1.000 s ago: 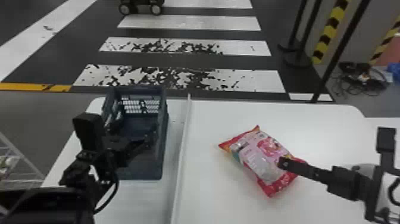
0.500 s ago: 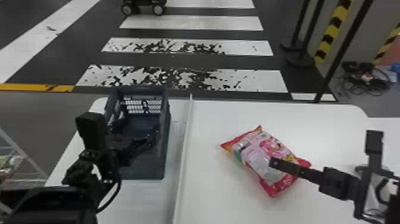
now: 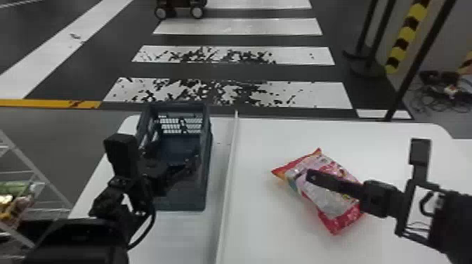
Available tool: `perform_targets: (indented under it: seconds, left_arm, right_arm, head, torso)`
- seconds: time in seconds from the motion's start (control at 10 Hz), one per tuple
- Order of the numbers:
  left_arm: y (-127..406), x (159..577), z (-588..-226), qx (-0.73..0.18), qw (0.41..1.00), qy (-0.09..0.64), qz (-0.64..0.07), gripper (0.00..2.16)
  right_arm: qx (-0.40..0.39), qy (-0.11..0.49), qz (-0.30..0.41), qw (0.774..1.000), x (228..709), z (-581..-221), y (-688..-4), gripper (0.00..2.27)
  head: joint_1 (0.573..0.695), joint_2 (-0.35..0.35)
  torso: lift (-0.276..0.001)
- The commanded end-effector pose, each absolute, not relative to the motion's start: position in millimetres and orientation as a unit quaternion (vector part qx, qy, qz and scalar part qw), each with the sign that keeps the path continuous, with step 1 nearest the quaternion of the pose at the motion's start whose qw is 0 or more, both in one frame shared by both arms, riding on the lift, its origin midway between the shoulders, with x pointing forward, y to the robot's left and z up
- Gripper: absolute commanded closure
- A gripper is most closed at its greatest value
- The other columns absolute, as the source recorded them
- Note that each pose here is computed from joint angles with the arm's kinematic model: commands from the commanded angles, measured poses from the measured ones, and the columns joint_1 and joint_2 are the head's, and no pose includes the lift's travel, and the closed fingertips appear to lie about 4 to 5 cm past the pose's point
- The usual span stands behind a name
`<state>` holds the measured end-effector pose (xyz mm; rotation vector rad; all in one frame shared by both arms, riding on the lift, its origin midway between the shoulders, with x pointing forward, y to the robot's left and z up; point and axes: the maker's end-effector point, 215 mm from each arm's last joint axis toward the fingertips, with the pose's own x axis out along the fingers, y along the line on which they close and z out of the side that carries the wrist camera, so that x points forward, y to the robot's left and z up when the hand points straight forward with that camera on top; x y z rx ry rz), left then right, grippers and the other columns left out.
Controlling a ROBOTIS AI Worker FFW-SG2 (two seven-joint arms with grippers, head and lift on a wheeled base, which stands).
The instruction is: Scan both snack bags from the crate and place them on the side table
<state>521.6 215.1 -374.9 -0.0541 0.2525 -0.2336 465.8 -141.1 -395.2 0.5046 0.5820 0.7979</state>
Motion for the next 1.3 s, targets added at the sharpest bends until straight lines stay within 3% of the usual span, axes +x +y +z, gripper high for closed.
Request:
perform_targets:
  seconds: [0.0,0.5,0.8,1.2]
  left_arm:
    - [215.3,520.7,-376.1,-0.027,0.985,0.127,-0.116,0.09]
    - [215.8,520.2,-379.4,-0.027,0.984,0.13,-0.116,0.09]
    - [218.0,520.8,-379.1,-0.028,0.985,0.13,-0.115,0.09]
    - [221.5,523.1,-381.9,-0.026,0.984,0.132,-0.117,0.09]
  right_arm:
    - [0.234,0.268,0.397,0.846,475.9,-392.8,-126.5,2.21]
    - [0.263,0.268,0.451,0.81,503.4,-399.4,-100.2,2.21]
    - [0.223,0.257,0.453,0.824,527.9,-416.8,-98.1,2.21]
    - [0.139,0.297,0.426,0.843,540.3,-465.7,-114.8,2.21]
  head:
    - [0.695,0.08]
    - [0.695,0.118]
    - [0.695,0.128]
    - [0.695,0.118]
  torso:
    - [-0.098]
    - [-0.098]
    - [-0.098]
    - [-0.098]
